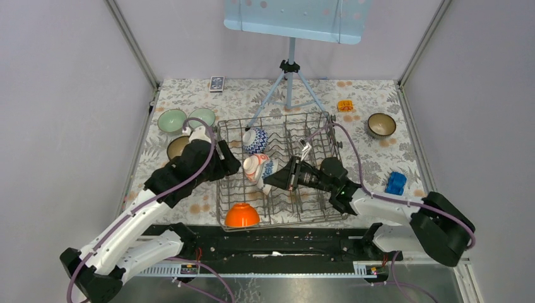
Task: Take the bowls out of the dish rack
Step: Place the bowl at the center of the board.
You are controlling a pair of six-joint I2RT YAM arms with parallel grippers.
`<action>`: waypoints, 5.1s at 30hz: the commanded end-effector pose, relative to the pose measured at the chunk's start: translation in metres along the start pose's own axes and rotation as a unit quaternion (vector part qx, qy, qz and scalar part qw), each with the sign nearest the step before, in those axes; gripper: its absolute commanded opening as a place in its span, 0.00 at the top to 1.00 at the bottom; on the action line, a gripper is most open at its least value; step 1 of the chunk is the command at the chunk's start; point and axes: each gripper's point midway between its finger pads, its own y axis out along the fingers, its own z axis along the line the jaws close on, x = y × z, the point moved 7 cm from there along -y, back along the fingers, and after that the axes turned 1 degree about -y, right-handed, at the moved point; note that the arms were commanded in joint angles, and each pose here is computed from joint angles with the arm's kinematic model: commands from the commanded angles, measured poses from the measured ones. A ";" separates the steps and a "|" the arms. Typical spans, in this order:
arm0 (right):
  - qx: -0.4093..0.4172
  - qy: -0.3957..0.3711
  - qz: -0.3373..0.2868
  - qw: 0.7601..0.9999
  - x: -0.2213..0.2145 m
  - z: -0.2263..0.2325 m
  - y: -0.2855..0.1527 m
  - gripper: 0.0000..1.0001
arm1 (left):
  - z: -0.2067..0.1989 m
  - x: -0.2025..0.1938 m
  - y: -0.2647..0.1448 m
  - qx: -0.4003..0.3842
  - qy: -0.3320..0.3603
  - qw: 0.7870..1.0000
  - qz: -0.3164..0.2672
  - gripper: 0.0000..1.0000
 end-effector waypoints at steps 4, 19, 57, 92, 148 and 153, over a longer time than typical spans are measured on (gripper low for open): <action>-0.083 -0.171 0.009 0.982 0.048 0.043 -0.013 1.00 | -0.022 0.044 -0.027 -0.014 0.018 0.996 -0.081 0.18; -0.255 -0.429 0.093 0.862 0.110 0.122 -0.059 1.00 | -0.082 0.106 -0.080 -0.162 0.053 0.967 -0.187 0.01; -0.123 -0.829 0.417 0.351 -0.083 0.112 -0.052 1.00 | -0.121 0.022 -0.093 -0.153 0.421 0.893 0.038 0.01; -0.134 -0.842 0.413 0.319 -0.085 0.106 -0.050 1.00 | -0.108 -0.059 -0.078 -0.094 0.512 0.836 0.175 0.33; -0.144 -0.838 0.387 0.357 -0.089 0.121 -0.038 0.86 | -0.112 -0.067 -0.071 -0.122 0.458 0.870 0.136 1.00; -0.149 -0.819 0.385 0.399 -0.095 0.126 -0.034 0.34 | -0.115 -0.062 -0.073 -0.127 0.428 0.888 0.109 1.00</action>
